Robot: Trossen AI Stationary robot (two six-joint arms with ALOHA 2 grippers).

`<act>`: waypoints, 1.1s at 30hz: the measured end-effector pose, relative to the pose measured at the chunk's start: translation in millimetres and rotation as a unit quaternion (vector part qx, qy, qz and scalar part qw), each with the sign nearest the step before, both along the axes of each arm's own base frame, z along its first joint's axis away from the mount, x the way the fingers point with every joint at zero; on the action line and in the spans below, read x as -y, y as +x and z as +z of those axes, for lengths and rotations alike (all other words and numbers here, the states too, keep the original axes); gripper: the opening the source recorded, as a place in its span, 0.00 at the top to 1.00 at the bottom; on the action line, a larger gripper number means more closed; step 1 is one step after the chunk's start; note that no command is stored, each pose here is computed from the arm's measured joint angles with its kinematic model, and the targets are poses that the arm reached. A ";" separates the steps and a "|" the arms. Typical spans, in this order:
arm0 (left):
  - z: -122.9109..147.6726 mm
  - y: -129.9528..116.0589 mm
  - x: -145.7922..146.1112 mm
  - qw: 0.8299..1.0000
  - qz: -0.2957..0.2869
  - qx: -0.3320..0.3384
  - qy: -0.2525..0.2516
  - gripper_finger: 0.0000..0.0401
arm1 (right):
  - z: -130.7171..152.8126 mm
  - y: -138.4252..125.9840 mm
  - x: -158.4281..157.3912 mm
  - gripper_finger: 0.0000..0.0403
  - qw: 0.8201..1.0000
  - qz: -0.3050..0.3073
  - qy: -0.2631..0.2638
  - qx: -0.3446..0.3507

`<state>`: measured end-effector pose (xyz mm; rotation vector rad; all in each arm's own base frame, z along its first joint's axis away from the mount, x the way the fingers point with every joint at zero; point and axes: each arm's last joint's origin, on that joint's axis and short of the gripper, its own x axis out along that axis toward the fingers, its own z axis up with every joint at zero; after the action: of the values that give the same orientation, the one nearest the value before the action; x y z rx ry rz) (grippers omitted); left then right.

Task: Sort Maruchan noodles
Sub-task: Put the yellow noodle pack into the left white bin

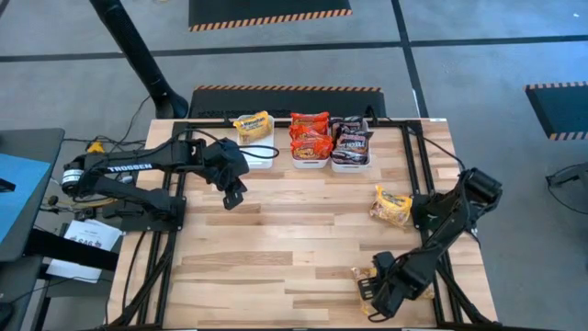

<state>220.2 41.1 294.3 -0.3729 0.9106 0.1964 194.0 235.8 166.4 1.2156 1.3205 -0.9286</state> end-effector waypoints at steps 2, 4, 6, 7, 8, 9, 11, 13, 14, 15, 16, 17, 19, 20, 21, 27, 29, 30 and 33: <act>0.0 0.0 0.4 1.000 -0.001 0.000 0.000 1.00 | -0.5 2.4 2.6 0.50 1.000 0.001 -0.002 0.000; 0.0 0.0 0.4 1.000 -0.001 0.000 0.000 1.00 | -0.4 5.2 4.9 0.60 1.000 0.002 -0.003 0.001; 0.0 0.0 0.3 1.000 -0.001 0.000 0.000 1.00 | -0.7 7.5 7.2 0.70 1.000 0.010 -0.005 0.002; 0.0 0.0 0.3 1.000 -0.001 0.000 0.000 1.00 | -0.8 8.8 8.3 0.76 1.000 0.014 -0.005 0.003; 0.0 0.0 0.3 1.000 0.000 0.000 0.000 1.00 | -0.9 10.1 9.6 0.82 1.000 0.017 -0.006 0.004; 0.0 0.0 0.3 1.000 0.000 0.000 0.000 1.00 | -1.0 11.6 10.9 0.87 1.000 0.021 -0.006 0.004; 0.0 0.0 0.3 1.000 0.000 0.000 0.001 1.00 | -1.2 14.6 13.5 0.96 0.999 0.033 -0.005 0.005; 0.0 0.0 0.3 1.000 0.000 0.000 0.001 1.00 | -1.3 16.9 15.5 0.97 0.999 0.044 -0.002 0.004; -0.1 -0.1 0.3 1.000 0.000 -0.001 0.001 1.00 | -1.4 17.9 16.5 0.97 0.999 0.047 0.000 0.002; -0.1 -0.1 0.3 1.000 0.000 -0.001 0.001 1.00 | -1.4 18.8 17.4 0.97 0.999 0.051 0.004 -0.001; -0.2 -0.3 0.3 1.000 0.000 -0.002 0.000 1.00 | -1.6 19.5 18.1 0.98 0.998 0.056 0.007 -0.003; -0.4 -0.5 0.3 1.000 0.000 -0.004 0.000 1.00 | -1.3 20.0 18.3 0.98 0.998 0.058 0.008 -0.002; -0.9 -1.2 0.5 1.000 0.003 -0.008 -0.003 1.00 | 0.5 21.5 17.9 0.99 0.998 0.063 0.008 -0.002; -1.1 -1.4 0.5 1.000 0.004 -0.010 -0.004 1.00 | 1.9 22.3 17.1 0.99 0.998 0.069 0.007 -0.001; -1.4 -1.8 0.7 1.000 0.005 -0.012 -0.008 1.00 | 3.7 23.0 16.3 0.99 0.997 0.073 0.006 0.001; -1.9 -2.7 3.4 0.999 -0.011 -0.013 -0.051 0.92 | 11.7 27.6 12.3 0.99 0.996 0.090 0.008 0.018; -2.3 -3.4 4.0 0.998 -0.011 -0.017 -0.060 0.86 | 13.8 28.9 11.3 0.99 0.995 0.096 0.007 0.025; -2.6 -3.8 4.1 0.998 -0.009 -0.019 -0.062 0.83 | 15.1 29.6 10.9 0.99 0.995 0.100 0.006 0.030; -2.6 -3.8 3.4 0.998 0.001 -0.020 -0.058 0.74 | 19.7 32.6 9.2 1.00 0.992 0.113 -0.006 0.052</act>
<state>216.4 37.7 291.7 -0.4791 0.9643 0.1543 226.6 226.7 186.0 1.0660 1.3357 -0.7012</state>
